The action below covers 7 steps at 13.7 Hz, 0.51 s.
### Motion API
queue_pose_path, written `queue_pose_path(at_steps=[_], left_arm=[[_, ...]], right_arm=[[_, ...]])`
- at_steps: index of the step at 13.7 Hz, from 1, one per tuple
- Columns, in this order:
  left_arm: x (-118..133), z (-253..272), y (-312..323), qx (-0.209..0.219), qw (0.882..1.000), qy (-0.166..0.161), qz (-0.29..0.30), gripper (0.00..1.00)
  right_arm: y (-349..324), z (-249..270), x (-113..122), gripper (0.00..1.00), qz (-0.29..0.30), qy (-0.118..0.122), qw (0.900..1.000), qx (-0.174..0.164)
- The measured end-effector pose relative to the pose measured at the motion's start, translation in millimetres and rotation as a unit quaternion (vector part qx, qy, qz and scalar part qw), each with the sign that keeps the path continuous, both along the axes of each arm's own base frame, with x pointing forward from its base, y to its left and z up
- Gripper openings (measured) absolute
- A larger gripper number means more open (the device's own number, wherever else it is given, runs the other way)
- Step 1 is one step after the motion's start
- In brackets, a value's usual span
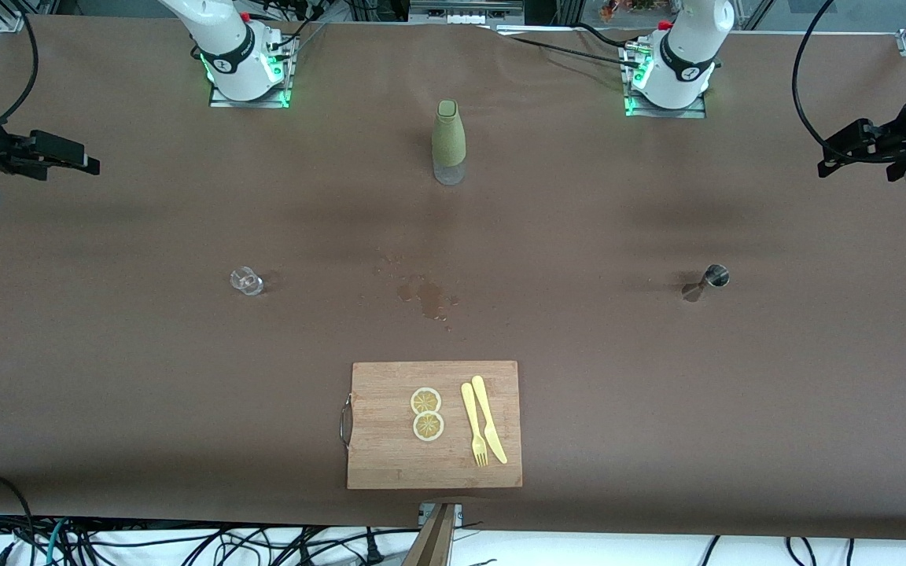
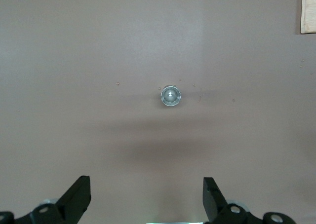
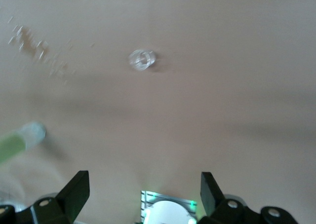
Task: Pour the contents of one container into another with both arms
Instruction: 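Lower the right gripper to the glass beaker while the left gripper reaches the jigger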
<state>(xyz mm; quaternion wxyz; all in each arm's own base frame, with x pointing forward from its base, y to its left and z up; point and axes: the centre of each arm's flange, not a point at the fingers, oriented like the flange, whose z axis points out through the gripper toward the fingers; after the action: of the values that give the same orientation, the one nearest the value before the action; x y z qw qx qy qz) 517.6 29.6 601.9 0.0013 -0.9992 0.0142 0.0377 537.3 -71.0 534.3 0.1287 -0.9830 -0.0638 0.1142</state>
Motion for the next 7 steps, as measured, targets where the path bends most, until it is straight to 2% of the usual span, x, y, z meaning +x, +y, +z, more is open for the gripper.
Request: queue_pose_path(at_steps=[3,5,7], left_arm=[[0.2,-0.3,0.0,0.000,1.000,0.000,0.000,1.00],[1.0,-0.5,0.2,0.000,1.000,-0.002,0.000,1.00],[2.7,-2.3,1.5,0.000,1.000,-0.003,0.001,1.00]], right_arm=[[-0.2,-40.8,14.6,1.00,0.109,-0.002,0.993,0.056],[3.1,-60.8,22.0,1.00,0.184,-0.018,0.978,0.093],[-4.2,-84.0,26.1,1.00,0.248,-0.046,0.959,0.131]])
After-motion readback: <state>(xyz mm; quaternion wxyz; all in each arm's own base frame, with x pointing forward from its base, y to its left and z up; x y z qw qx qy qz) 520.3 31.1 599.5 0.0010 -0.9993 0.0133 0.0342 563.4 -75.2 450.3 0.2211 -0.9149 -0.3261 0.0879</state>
